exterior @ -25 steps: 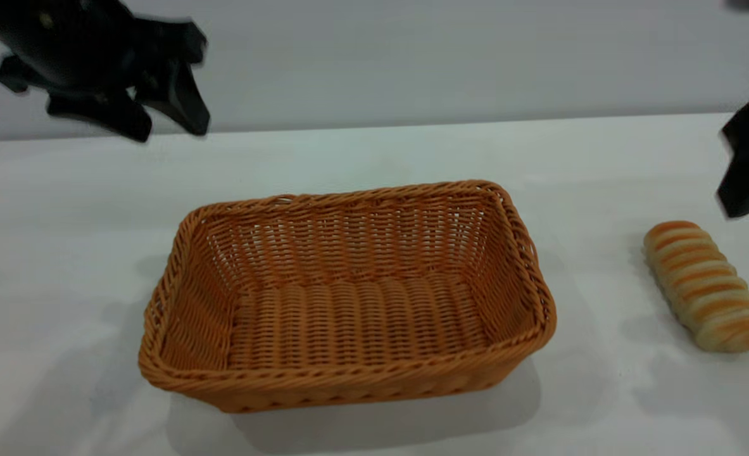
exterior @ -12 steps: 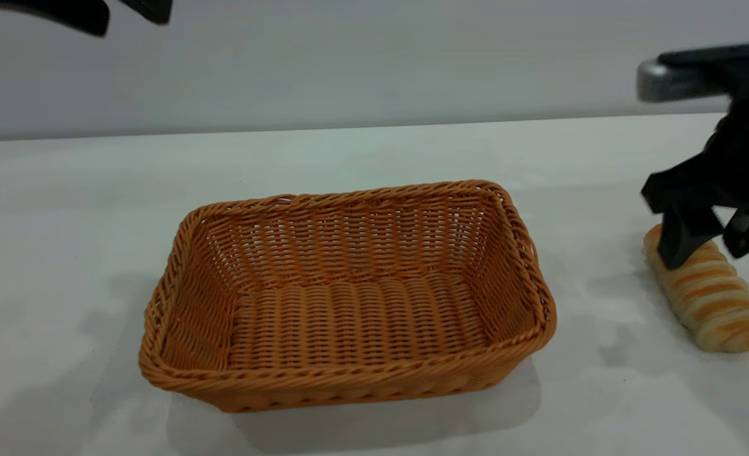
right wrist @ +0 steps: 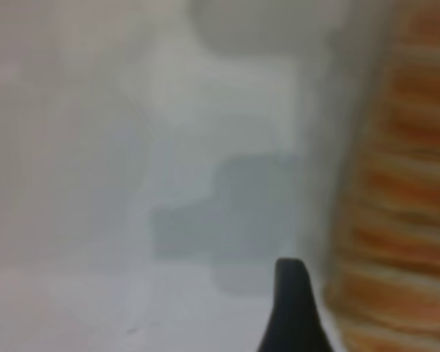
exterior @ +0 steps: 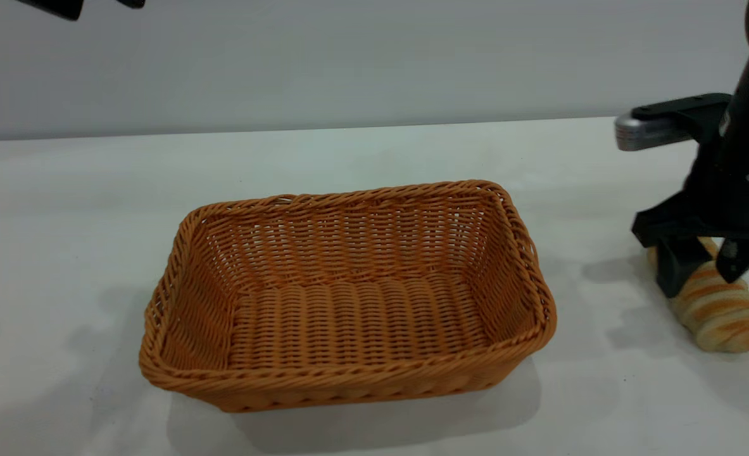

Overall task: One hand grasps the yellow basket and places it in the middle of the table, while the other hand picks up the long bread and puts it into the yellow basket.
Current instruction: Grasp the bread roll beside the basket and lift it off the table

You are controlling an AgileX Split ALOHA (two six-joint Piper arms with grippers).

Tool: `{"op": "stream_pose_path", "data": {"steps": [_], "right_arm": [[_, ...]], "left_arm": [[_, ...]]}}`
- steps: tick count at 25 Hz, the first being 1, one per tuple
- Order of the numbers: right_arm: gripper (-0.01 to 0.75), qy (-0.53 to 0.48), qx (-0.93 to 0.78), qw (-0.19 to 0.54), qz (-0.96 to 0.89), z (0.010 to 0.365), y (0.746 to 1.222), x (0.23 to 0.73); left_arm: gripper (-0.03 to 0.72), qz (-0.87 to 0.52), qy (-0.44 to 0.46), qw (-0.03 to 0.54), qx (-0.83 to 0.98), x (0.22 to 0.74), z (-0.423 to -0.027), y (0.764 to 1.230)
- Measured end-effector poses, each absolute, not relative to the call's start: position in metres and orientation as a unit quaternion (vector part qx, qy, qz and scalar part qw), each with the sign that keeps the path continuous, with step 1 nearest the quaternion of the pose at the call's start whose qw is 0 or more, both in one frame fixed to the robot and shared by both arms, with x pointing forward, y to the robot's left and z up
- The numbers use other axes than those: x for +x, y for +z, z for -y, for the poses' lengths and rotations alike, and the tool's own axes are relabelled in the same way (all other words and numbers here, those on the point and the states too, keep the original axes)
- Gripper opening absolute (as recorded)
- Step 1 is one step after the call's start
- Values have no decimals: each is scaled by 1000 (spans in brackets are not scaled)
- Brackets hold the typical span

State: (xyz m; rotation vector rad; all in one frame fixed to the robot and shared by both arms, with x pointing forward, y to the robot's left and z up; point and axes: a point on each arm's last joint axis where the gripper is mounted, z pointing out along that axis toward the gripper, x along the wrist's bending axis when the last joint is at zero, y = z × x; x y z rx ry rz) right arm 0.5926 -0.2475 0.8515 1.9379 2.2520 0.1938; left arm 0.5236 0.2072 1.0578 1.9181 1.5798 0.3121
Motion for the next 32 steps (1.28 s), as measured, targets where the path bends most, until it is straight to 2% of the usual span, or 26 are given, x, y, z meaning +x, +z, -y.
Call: {"op": "stream_pose_path", "data": {"steps": [8, 12, 14, 17, 23, 28, 32], "right_arm": [[589, 54, 665, 75, -741, 263, 836, 595], [559, 47, 666, 69, -742, 262, 826, 597], [519, 41, 666, 64, -742, 262, 821, 598], [419, 38, 666, 62, -742, 262, 820, 600], [76, 25, 656, 64, -752, 264, 821, 603], [57, 6, 653, 58, -755, 265, 826, 606], [57, 13, 653, 68, -755, 264, 850, 607]], "left_arm": [[561, -594, 115, 306, 735, 522, -207, 1057], [561, -594, 113, 304, 736, 522, -207, 1057], [561, -593, 114, 306, 736, 520, -208, 1059], [561, -589, 121, 315, 734, 517, -208, 1065], [561, -581, 135, 334, 730, 508, -211, 1080], [561, -579, 138, 339, 729, 505, -212, 1084], [561, -578, 138, 336, 731, 505, -212, 1084]]}}
